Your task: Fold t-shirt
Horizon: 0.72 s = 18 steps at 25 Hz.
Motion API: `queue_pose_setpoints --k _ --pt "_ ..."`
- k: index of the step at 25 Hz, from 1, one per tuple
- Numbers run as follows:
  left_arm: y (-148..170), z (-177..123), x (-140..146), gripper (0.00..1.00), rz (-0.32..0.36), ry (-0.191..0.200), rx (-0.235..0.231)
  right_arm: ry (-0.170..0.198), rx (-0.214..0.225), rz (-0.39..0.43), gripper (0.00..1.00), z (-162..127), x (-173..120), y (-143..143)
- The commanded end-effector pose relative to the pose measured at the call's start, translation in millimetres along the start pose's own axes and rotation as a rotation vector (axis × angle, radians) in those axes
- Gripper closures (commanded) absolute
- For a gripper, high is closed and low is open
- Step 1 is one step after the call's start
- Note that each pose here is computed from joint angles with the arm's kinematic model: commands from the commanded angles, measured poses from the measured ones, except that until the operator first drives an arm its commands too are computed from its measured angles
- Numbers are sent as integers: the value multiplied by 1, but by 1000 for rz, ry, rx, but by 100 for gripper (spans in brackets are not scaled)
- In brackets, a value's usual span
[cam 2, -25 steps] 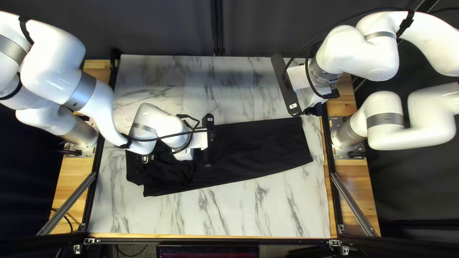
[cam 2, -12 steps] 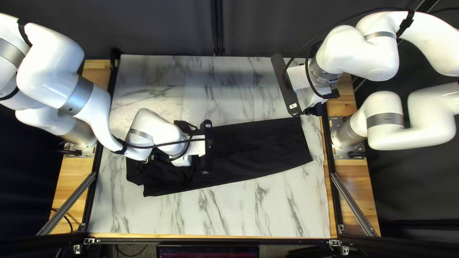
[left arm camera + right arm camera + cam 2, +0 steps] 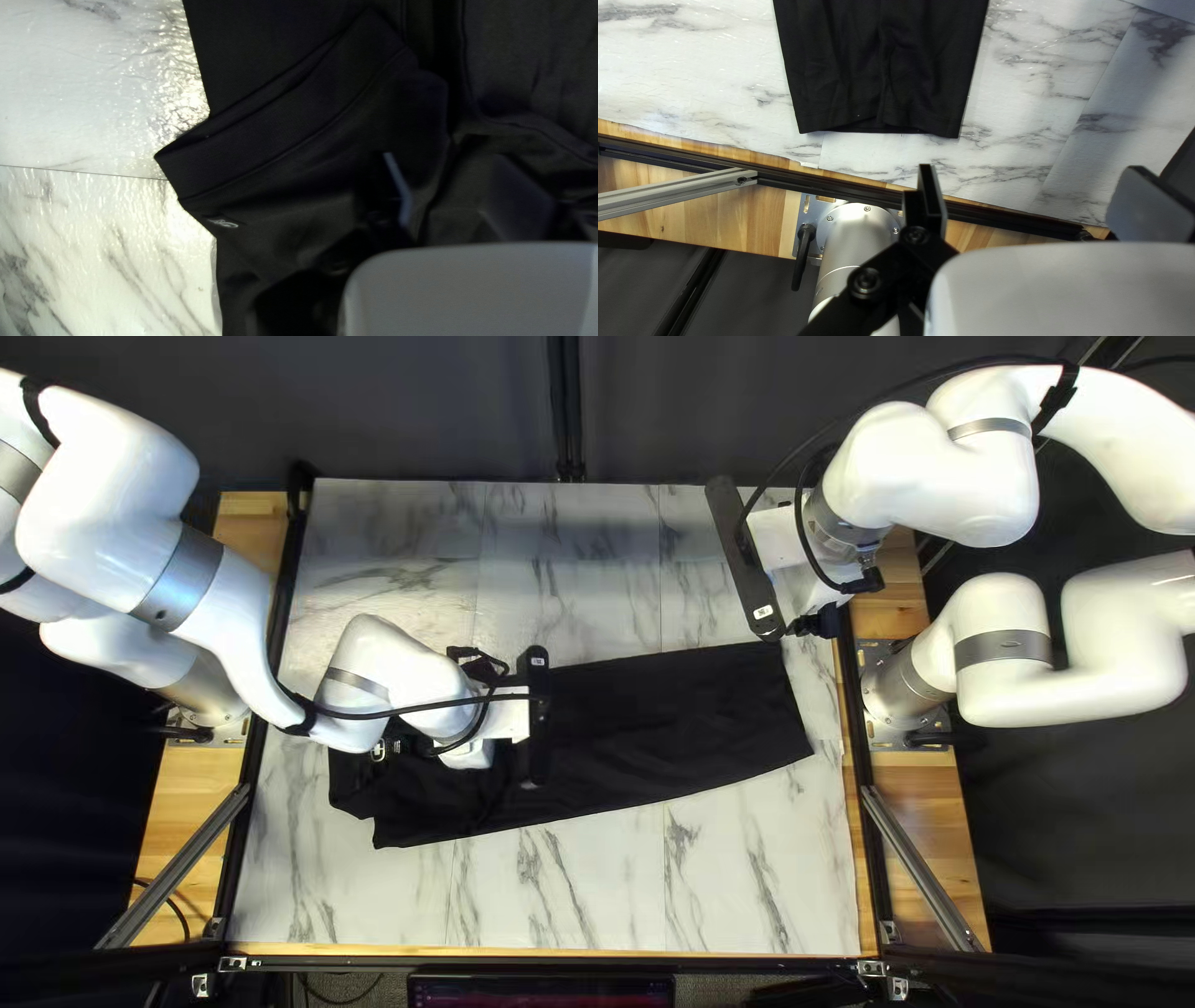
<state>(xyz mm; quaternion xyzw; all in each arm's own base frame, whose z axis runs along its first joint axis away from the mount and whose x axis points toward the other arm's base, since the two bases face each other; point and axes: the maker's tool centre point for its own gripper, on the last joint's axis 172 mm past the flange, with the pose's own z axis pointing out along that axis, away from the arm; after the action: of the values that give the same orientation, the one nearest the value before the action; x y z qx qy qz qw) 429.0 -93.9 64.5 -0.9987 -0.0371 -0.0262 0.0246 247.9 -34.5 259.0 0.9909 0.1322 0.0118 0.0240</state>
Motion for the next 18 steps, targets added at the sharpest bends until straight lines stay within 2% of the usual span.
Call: queue_pose_setpoints --k 1,7,14,18 --pt "-2 -14 -13 0 -8 3 12 0 0 0 0 0 0 0" --pt "-2 -44 -40 0 17 -7 12 0 0 0 0 0 0 0" --pt "-14 -67 -56 0 47 -20 19 0 0 0 0 0 0 0" --pt "-23 -100 -68 0 56 -9 26 0 0 0 0 0 0 0"
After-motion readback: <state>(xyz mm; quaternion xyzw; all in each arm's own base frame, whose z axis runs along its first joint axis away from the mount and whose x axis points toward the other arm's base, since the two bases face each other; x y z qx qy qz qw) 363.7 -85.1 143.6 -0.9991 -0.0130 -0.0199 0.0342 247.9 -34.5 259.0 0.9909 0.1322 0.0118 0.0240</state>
